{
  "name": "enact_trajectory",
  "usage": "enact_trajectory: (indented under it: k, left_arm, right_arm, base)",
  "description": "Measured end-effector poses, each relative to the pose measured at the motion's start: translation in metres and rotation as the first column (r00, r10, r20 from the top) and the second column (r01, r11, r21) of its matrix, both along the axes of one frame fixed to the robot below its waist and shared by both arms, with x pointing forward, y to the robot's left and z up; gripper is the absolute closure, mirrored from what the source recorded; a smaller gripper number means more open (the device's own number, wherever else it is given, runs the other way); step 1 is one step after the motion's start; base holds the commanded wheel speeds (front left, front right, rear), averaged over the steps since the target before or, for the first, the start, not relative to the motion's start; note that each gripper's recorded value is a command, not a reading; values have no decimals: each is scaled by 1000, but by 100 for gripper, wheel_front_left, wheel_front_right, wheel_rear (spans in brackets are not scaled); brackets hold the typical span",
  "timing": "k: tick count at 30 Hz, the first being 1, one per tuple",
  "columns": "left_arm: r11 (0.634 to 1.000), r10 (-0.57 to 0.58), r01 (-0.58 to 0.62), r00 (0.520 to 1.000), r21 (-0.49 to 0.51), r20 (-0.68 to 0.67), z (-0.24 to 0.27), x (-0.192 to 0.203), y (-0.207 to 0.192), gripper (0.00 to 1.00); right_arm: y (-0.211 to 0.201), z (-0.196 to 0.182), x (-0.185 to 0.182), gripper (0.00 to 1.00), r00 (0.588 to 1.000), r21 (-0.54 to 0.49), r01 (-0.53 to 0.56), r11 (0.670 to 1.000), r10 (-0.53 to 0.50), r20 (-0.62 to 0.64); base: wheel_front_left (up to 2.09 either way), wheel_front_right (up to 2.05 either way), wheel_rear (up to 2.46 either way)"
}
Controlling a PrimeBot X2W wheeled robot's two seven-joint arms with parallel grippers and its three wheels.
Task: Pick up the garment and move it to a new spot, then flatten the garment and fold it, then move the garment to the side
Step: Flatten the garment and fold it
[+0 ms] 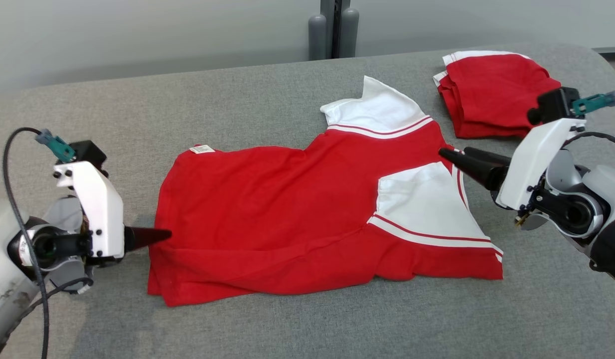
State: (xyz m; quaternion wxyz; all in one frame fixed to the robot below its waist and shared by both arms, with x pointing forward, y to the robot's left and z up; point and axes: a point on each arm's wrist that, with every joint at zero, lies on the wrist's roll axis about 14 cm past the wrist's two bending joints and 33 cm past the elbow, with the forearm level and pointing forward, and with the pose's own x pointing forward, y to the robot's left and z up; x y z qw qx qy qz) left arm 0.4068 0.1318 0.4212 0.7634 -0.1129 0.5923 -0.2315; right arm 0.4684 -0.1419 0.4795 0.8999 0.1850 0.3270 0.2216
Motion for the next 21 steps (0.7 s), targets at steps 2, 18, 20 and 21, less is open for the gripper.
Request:
enact_trajectory:
  k: [2,18,20,21]
  left_arm:
    - [1000,22,-22,998,-5,62,7,9,5,0]
    - [982,181,-169,716,-84,674,71,32,31,0]
    - [970,234,-214,668,-120,706,72,24,32,0]
    - [962,262,-231,646,-143,717,71,20,29,0]
  right_arm:
    - [-4,7,3,0,998,-2,20,1000,-20,59]
    - [-49,26,-27,0,920,9,156,988,-149,361]
    - [-53,19,-34,0,921,16,174,985,-168,353]
    - [-54,14,-38,0,923,19,181,983,-176,343]
  base:
    - [0,0,0]
    - [0,0,0]
    - [0,0,0]
    - [0,0,0]
